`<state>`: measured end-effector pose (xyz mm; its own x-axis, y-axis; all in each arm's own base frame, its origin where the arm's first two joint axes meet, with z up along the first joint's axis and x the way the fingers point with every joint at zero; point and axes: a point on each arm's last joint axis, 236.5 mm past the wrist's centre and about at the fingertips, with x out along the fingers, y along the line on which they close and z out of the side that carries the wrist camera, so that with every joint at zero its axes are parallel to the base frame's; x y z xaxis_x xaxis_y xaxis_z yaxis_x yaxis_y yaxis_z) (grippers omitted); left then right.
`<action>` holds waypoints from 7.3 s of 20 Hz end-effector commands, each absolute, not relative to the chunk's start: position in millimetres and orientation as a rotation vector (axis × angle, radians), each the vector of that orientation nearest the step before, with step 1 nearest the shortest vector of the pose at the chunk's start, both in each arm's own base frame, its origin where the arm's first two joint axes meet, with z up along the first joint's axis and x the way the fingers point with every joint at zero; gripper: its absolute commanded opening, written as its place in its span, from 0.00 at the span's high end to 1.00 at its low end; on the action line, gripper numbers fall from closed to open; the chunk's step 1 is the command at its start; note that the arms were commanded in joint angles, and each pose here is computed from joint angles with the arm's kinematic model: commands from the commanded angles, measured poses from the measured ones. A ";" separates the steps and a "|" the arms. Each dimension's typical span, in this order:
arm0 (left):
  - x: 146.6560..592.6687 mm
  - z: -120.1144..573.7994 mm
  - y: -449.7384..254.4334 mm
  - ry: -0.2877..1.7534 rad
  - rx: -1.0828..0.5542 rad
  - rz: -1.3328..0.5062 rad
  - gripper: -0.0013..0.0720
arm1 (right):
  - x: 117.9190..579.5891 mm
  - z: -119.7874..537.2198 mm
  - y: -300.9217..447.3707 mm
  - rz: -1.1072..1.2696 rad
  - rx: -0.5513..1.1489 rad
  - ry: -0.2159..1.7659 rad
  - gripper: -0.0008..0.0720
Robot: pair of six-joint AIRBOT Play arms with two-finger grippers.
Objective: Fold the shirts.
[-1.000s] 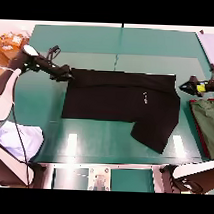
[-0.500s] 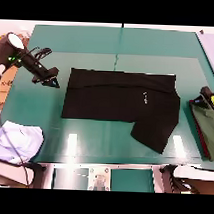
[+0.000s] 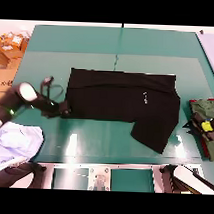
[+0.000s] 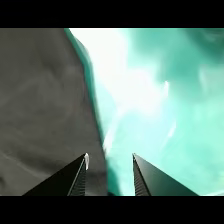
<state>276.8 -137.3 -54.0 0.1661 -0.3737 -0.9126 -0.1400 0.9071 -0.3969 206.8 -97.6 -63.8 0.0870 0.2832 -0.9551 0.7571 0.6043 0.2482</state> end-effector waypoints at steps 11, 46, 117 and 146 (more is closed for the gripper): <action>330.4 -93.9 -170.0 0.987 -0.811 0.008 0.46 | 206.0 -94.6 -52.0 -0.361 1.030 1.492 0.29; 366.1 -19.0 -138.0 1.225 -0.094 -0.223 0.94 | 331.8 26.2 -38.4 -0.100 0.903 1.243 0.96; 489.9 17.0 -283.4 1.274 -0.173 -0.723 0.94 | 436.0 215.6 163.8 0.760 0.501 0.994 0.95; 512.8 94.7 -50.0 1.194 -0.216 -0.326 0.94 | 479.6 -31.7 99.6 0.336 0.668 1.344 0.34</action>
<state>510.3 -51.1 93.8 0.3180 -0.3635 -0.8757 0.1348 0.9315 -0.3377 506.1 159.5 -8.1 0.2777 0.6295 -0.7257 0.0282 0.7497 0.6611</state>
